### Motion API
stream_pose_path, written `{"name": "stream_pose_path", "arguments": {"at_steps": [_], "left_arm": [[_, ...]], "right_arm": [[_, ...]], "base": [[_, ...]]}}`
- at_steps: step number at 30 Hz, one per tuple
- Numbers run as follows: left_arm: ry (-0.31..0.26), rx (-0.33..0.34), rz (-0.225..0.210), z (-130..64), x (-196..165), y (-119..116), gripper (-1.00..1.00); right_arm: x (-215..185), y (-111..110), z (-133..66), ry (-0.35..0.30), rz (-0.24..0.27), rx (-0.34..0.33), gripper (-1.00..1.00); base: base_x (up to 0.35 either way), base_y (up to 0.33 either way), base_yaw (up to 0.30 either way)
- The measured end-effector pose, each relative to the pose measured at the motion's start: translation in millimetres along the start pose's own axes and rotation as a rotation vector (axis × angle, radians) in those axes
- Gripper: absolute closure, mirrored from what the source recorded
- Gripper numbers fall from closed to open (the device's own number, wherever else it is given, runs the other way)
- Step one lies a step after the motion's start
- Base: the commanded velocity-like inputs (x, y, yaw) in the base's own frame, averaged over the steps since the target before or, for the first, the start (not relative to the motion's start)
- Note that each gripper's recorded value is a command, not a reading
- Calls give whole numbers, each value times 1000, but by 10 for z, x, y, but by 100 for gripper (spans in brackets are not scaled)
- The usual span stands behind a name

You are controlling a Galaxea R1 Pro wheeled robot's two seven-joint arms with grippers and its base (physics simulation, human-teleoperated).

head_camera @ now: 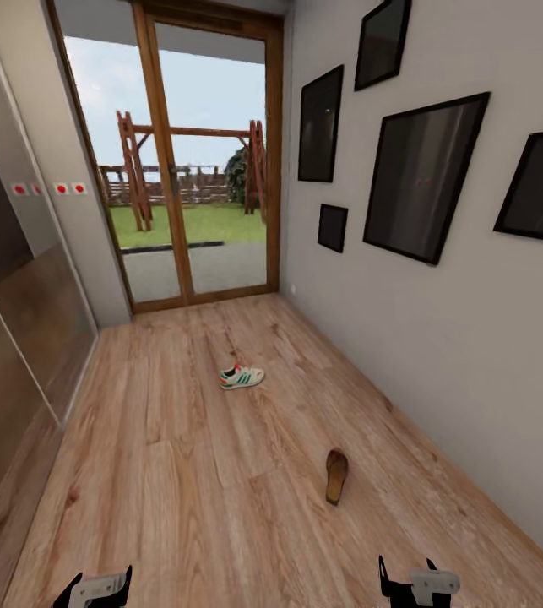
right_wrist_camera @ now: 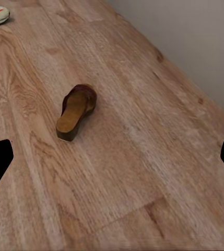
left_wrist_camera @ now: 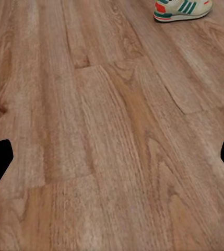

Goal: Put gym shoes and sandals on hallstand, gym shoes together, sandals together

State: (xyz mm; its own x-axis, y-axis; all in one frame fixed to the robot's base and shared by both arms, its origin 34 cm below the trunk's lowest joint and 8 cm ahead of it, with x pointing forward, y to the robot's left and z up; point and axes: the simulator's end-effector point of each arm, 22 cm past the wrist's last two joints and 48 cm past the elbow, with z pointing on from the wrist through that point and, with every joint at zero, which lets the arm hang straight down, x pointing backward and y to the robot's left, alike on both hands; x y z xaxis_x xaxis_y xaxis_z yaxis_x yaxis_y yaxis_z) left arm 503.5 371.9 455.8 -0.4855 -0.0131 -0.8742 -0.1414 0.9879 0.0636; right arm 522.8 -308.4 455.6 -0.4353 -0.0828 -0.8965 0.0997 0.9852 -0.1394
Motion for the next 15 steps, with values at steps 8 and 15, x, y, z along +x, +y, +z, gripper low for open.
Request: {"name": "stream_pose_path", "arguments": {"at_steps": [8, 15], "left_arm": [[0, 0, 0, -3, 0, 1, -100], [0, 0, 0, -5, 1, 2, -100]], "right_arm": [[-1, -1, -1, 0, 0, 0, -100], [-1, 1, -1, 0, 0, 0, -100]], "base": [[174, 165, -189], [230, 222, -36]]}}
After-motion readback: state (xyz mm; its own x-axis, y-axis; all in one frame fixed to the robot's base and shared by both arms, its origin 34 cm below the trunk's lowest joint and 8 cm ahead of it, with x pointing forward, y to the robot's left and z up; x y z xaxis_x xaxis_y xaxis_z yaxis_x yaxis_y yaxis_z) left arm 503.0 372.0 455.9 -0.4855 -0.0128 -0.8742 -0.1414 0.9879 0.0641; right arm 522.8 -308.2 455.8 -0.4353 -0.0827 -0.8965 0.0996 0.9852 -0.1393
